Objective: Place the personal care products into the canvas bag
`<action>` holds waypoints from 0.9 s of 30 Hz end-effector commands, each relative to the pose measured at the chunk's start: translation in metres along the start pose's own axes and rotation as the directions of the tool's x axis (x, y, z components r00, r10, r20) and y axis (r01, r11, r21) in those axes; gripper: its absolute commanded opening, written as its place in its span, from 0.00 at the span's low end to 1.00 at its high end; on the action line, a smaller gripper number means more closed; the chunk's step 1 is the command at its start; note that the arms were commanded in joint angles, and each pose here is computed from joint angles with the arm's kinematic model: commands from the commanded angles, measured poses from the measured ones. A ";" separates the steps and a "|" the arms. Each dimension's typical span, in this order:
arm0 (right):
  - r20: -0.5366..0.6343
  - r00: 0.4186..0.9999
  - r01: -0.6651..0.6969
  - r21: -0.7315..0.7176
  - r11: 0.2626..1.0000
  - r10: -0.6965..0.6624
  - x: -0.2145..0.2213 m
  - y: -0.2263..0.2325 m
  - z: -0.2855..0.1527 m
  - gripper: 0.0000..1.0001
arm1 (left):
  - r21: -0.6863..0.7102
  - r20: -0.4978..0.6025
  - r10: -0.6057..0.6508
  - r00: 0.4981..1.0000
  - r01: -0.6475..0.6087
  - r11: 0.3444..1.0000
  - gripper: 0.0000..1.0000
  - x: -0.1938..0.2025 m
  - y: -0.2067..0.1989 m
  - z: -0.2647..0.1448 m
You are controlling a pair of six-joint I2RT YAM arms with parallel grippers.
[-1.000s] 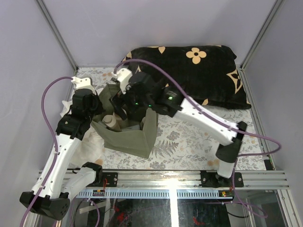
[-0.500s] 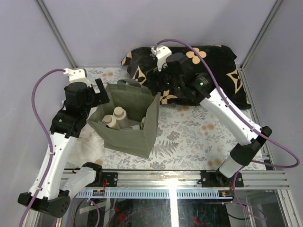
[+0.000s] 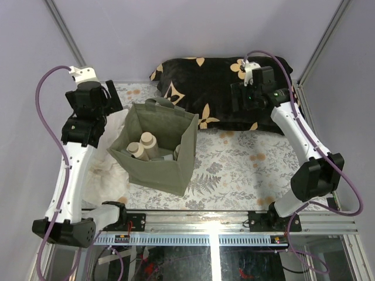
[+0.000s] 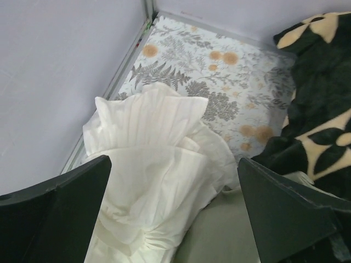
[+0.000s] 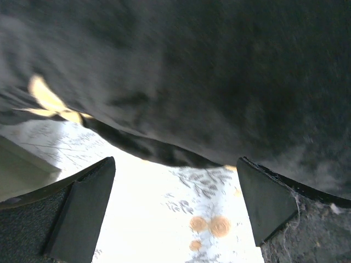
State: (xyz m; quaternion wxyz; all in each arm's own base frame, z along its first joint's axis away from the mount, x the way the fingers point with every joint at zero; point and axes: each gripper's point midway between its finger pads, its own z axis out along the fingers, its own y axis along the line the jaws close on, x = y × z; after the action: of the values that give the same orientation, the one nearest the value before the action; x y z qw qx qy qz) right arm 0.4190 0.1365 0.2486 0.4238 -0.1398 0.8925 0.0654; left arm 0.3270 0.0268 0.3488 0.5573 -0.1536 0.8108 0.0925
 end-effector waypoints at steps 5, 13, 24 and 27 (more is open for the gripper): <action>0.023 0.994 -0.111 0.036 0.993 0.111 0.025 -0.043 -0.010 0.99 | 0.121 0.063 -0.096 0.993 0.088 0.989 1.00 -0.024 -0.006 0.032; 0.020 0.994 -0.111 0.079 0.991 0.109 0.030 -0.051 -0.016 0.99 | -0.053 0.108 -0.186 0.977 0.193 0.980 1.00 -0.019 0.018 0.063; 0.011 0.994 -0.110 0.084 0.990 0.110 0.024 -0.052 -0.013 0.99 | -0.175 0.179 -0.215 0.960 0.246 0.953 1.00 -0.017 0.043 0.060; 0.014 0.994 -0.110 0.085 0.990 0.109 0.023 -0.053 -0.014 0.99 | -0.169 0.178 -0.216 0.960 0.246 0.954 1.00 -0.017 0.042 0.061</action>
State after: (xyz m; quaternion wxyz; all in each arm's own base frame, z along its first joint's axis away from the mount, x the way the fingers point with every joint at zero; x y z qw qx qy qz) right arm 0.4002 0.0772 0.2141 0.3945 -0.0748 0.9145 0.0497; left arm 0.3686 0.0799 0.3186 0.5728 -0.2757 0.7639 0.1113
